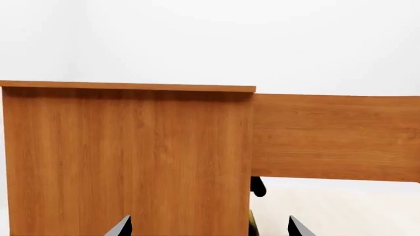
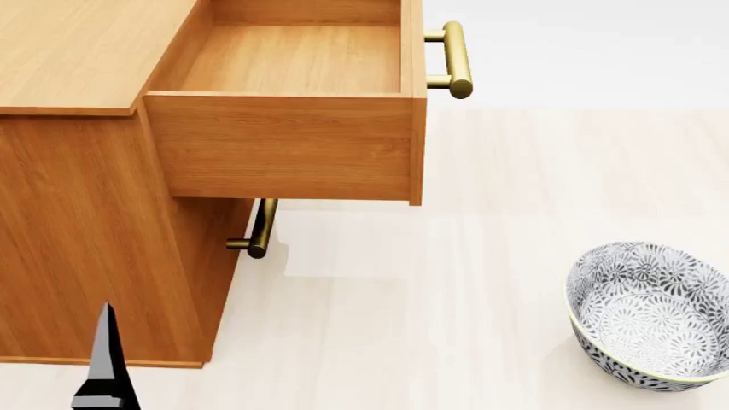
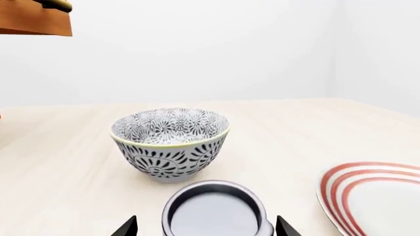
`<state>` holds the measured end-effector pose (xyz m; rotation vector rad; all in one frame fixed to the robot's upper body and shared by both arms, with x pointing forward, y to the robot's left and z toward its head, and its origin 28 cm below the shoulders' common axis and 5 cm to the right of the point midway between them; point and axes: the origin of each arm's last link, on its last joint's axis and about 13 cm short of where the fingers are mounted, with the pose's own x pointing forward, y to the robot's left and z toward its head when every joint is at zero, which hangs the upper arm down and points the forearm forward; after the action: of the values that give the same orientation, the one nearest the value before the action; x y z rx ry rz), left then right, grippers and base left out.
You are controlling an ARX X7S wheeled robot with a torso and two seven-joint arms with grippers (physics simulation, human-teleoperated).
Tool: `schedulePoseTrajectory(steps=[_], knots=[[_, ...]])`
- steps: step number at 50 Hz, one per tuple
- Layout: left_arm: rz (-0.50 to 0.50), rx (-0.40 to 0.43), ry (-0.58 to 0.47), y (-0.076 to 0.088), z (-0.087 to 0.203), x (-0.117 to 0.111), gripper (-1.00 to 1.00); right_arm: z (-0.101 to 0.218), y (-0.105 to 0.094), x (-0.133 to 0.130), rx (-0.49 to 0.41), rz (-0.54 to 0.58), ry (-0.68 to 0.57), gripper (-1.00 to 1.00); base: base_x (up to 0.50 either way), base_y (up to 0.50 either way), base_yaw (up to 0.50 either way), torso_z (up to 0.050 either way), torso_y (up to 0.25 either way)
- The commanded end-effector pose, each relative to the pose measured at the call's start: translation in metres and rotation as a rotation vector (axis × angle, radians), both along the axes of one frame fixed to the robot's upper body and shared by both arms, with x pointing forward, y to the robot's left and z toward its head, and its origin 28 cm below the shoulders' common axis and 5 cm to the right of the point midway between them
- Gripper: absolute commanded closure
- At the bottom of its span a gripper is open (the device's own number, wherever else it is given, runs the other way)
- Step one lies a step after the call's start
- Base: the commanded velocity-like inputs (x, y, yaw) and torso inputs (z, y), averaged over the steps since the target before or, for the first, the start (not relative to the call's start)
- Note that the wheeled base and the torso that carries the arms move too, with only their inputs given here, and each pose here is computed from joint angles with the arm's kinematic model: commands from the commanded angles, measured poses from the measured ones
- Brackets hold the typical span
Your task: Put the ketchup in the top drawer of the cabinet.
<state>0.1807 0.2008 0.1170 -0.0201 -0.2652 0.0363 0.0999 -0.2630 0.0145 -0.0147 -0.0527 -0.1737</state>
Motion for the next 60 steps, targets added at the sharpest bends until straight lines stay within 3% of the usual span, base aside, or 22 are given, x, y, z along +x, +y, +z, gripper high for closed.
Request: schedulePoseTrajectory(steps=[1,32,33,50,60], knots=[[0.003,-0.001,0.002,0.001,-0.001,0.000,-1.00,-0.001,-0.001,0.005,0.004,-0.003,-0.002,-1.00,0.00,0.00,0.00,0.000,0.000],[0.006,-0.003,0.006,0.001,-0.002,0.000,-1.00,-0.011,0.000,0.006,0.025,-0.013,0.008,-1.00,0.00,0.00,0.00,0.000,0.000],[0.007,-0.004,0.006,0.001,-0.002,0.000,-1.00,-0.010,0.000,0.006,0.025,-0.011,0.008,1.00,0.00,0.00,0.00,0.000,0.000],[0.011,-0.004,0.007,0.002,-0.003,0.001,-1.00,-0.011,0.000,0.006,0.021,-0.018,0.008,1.00,0.00,0.00,0.00,0.000,0.000],[0.012,-0.006,0.004,0.003,-0.002,0.000,-1.00,0.016,0.003,0.009,0.010,-0.025,-0.020,1.00,0.00,0.00,0.00,0.000,0.000]])
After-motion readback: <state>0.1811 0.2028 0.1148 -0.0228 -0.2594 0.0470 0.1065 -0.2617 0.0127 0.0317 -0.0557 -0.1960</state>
